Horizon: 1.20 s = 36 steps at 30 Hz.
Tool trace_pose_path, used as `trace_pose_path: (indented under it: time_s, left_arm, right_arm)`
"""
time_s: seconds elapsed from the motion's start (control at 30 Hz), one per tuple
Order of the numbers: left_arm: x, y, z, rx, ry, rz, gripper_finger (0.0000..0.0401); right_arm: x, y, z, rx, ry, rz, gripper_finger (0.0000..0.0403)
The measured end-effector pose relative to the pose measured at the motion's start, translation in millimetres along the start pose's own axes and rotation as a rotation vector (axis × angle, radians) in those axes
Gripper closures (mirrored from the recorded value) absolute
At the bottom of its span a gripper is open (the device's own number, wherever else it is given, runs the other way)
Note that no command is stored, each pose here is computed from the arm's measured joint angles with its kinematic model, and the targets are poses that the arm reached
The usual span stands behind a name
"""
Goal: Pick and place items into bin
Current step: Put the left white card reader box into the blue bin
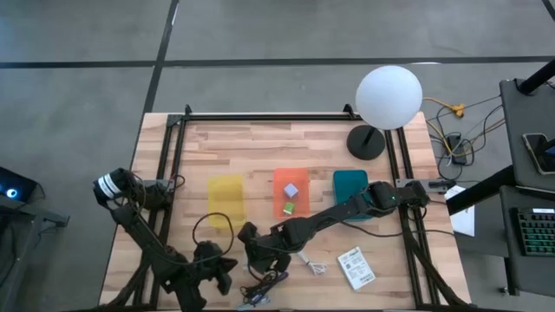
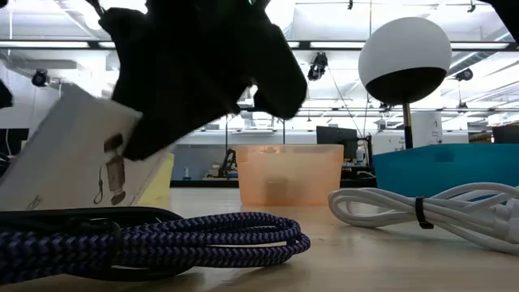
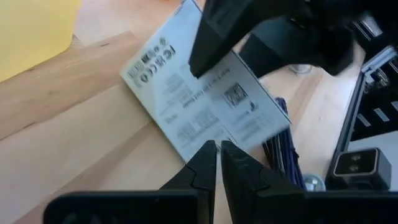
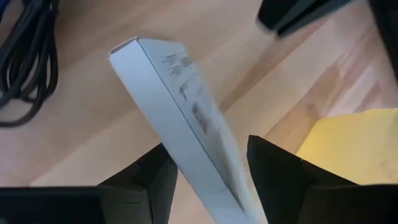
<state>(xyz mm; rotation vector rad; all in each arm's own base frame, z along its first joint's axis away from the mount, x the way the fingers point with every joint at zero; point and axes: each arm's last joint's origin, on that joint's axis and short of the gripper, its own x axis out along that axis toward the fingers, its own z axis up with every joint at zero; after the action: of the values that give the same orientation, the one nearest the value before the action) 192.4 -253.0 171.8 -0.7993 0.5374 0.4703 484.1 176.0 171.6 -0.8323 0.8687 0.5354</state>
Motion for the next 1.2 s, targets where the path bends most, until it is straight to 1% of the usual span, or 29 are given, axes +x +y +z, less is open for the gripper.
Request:
trace_pose_path:
  time_s: [0.1,0.2,0.37,0.47,0.53,0.6,0.7,0.8,0.9,1.0,1.13,1.2]
  left_arm:
    - [-2.6,-0.7,0.0,-0.002,0.006,-0.007,0.0393]
    - [-3.7,-2.4,0.5,-0.007,0.007,-0.012,0.0393]
    - [-3.8,-2.7,0.6,-0.007,0.007,-0.013,0.0393]
    - [-3.7,-2.4,0.6,-0.006,0.006,-0.011,0.0393]
    - [-3.5,-1.9,0.5,-0.004,0.006,-0.010,0.0393]
    - [-3.5,-1.7,0.5,-0.004,0.006,-0.009,0.0393]
    - [-3.5,-1.8,0.5,-0.004,0.006,-0.010,0.0393]
    - [-3.5,-1.7,0.5,-0.004,0.005,-0.009,0.0393]
    - [-3.6,-1.8,0.5,-0.004,0.005,-0.010,0.0393]
    - [-3.6,-2.2,0.6,-0.006,0.005,-0.011,0.0393]
    - [-3.6,-2.3,0.6,-0.007,0.006,-0.012,0.0393]
    - [-3.6,-2.2,0.7,-0.007,0.005,-0.011,0.0393]
  right_arm:
    - [1.7,1.4,-2.0,-0.001,0.014,0.000,0.0238]
    - [1.7,0.9,-1.8,0.004,0.015,-0.008,0.0258]
    - [0.3,-0.8,-1.0,0.009,0.029,-0.037,0.0318]
    - [-4.9,-5.1,2.1,0.058,0.037,-0.070,0.0356]
    - [-11.7,-7.6,4.0,0.110,0.054,-0.073,0.0370]
    - [-23.0,-10.4,6.9,0.192,0.067,-0.066,0.0373]
    - [-46.5,-13.2,10.3,0.360,0.099,-0.043,0.0364]
    - [-69.6,-11.3,11.4,0.561,0.175,-0.019,0.0345]
    - [-90.0,-6.0,9.8,0.787,0.276,-0.014,0.0340]
    - [-112.7,0.8,6.5,0.981,0.390,-0.060,0.0345]
    - [-137.0,10.9,-1.0,1.190,0.528,-0.136,0.0354]
    - [-146.5,14.7,-1.8,1.289,0.542,-0.193,0.0354]
